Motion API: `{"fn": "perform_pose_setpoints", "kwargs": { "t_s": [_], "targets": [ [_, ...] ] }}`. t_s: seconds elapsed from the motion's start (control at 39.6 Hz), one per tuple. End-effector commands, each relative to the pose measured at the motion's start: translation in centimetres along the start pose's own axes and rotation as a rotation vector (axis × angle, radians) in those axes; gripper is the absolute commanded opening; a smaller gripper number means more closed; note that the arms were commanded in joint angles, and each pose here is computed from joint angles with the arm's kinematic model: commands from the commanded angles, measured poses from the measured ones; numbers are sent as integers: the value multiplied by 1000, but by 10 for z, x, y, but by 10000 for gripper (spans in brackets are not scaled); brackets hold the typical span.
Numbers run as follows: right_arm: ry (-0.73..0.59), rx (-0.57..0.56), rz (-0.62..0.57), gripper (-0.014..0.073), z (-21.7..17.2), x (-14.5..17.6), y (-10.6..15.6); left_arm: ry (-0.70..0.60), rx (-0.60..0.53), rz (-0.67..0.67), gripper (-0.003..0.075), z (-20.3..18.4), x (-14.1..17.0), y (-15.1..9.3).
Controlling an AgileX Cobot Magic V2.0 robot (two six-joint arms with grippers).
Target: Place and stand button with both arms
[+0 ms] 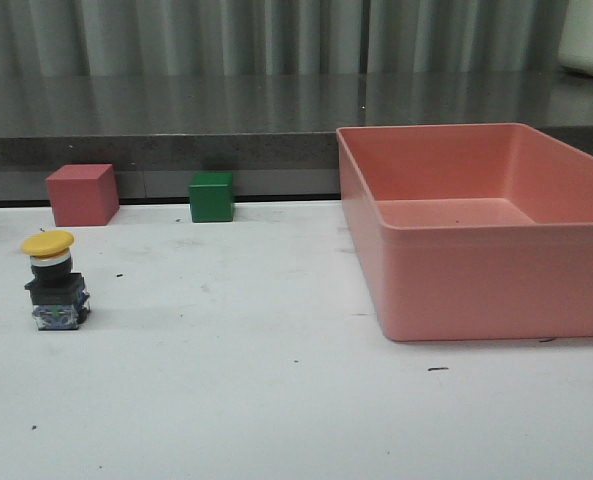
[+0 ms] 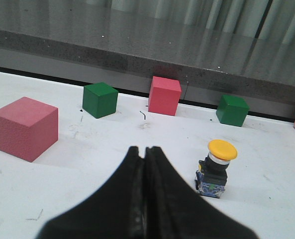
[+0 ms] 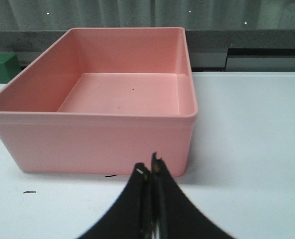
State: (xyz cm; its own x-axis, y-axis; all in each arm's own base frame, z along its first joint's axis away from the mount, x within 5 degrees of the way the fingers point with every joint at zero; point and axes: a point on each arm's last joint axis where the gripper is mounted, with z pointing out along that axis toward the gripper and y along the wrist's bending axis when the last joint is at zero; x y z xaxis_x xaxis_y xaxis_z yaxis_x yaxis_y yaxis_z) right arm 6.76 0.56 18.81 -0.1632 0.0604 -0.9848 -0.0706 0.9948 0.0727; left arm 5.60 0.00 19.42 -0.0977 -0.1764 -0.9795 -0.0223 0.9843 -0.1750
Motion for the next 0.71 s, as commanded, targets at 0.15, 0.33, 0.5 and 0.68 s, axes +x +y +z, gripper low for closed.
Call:
{"fn": "perform_pose_setpoints", "kwargs": {
  "t_s": [0.15, 0.33, 0.5, 0.68],
  "targets": [
    [-141, -3, -21, -69, -5, -12, 1, -87, 20, -4, -20, -1, -3, -1],
    [-242, -10, -21, -69, -14, -16, 1, -87, 20, -4, -20, -1, -3, -1],
    [-259, -11, -21, -69, -16, -17, 1, -87, 20, -4, -20, -1, -3, -1],
    [-259, -11, -21, -69, -16, -17, 1, -87, 20, -4, -20, -1, -3, -1]
  ]
}}
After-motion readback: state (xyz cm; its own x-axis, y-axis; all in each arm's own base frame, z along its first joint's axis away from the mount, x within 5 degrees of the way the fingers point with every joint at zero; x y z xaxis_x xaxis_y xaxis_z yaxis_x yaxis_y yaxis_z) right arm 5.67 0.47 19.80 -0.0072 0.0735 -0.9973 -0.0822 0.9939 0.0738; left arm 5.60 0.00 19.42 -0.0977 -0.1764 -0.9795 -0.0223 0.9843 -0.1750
